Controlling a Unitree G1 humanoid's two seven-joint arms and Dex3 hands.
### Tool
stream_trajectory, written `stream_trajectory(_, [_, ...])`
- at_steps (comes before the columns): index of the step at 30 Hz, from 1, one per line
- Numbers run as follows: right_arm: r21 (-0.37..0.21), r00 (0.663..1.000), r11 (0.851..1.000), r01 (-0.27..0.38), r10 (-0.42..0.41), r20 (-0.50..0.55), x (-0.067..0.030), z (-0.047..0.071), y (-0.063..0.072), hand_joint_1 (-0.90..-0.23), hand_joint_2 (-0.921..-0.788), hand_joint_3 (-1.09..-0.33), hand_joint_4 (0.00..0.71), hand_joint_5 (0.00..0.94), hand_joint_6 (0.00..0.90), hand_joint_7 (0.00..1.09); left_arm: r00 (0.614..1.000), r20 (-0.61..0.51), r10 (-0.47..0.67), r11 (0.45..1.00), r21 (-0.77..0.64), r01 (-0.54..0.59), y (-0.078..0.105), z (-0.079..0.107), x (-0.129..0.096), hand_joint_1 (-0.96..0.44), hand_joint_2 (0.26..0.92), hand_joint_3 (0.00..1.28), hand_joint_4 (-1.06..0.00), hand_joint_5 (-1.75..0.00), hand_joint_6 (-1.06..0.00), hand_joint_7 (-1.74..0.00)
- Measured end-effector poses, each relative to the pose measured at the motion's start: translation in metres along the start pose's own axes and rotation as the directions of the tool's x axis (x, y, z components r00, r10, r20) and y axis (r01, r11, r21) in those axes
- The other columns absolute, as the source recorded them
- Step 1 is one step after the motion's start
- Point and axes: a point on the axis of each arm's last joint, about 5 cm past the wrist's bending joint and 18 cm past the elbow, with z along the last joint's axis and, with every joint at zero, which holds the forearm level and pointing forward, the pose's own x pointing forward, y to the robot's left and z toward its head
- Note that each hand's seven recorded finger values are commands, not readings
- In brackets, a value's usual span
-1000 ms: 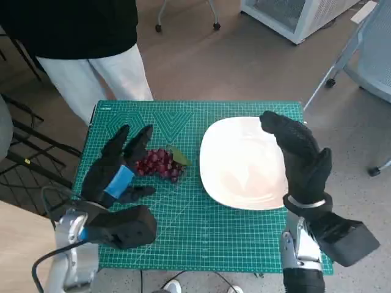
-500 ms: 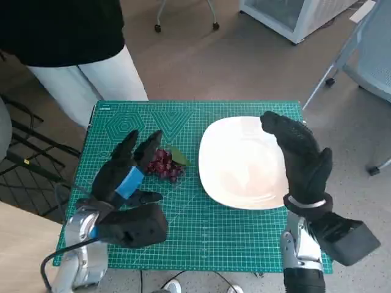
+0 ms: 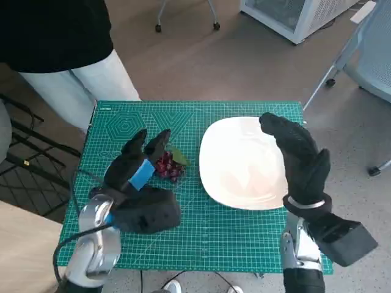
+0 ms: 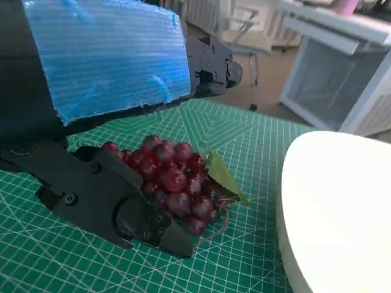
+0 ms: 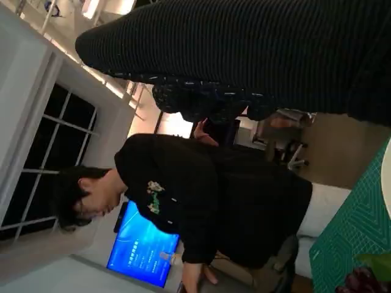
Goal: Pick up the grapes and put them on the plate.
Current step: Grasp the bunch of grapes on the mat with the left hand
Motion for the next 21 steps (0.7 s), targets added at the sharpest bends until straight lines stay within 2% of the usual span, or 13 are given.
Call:
stream_trajectory(9, [-0.001, 1.0, 1.0, 0.001, -0.001, -0.001, -0.0006, 0.0, 0.0, -0.7, -0.921, -0.693, 0.344, 0.002, 0.033, 0.57, 0.998, -0.047, -0.036, 0.999, 0.031, 0.037, -0.002, 0.003, 0.022, -0.32, 0.704, 0.0, 0.0, 0.0, -0.19, -0.01])
stream_trajectory(21, [0.001, 1.0, 1.0, 0.005, -0.005, -0.009, -0.0019, -0.001, 0.0, -0.703, -0.921, -0.696, 0.346, 0.003, 0.035, 0.57, 0.982, -0.158, -0.108, 0.989, 0.086, 0.123, -0.01, -0.005, 0.056, -0.29, 0.711, 0.0, 0.0, 0.0, -0.2, 0.0])
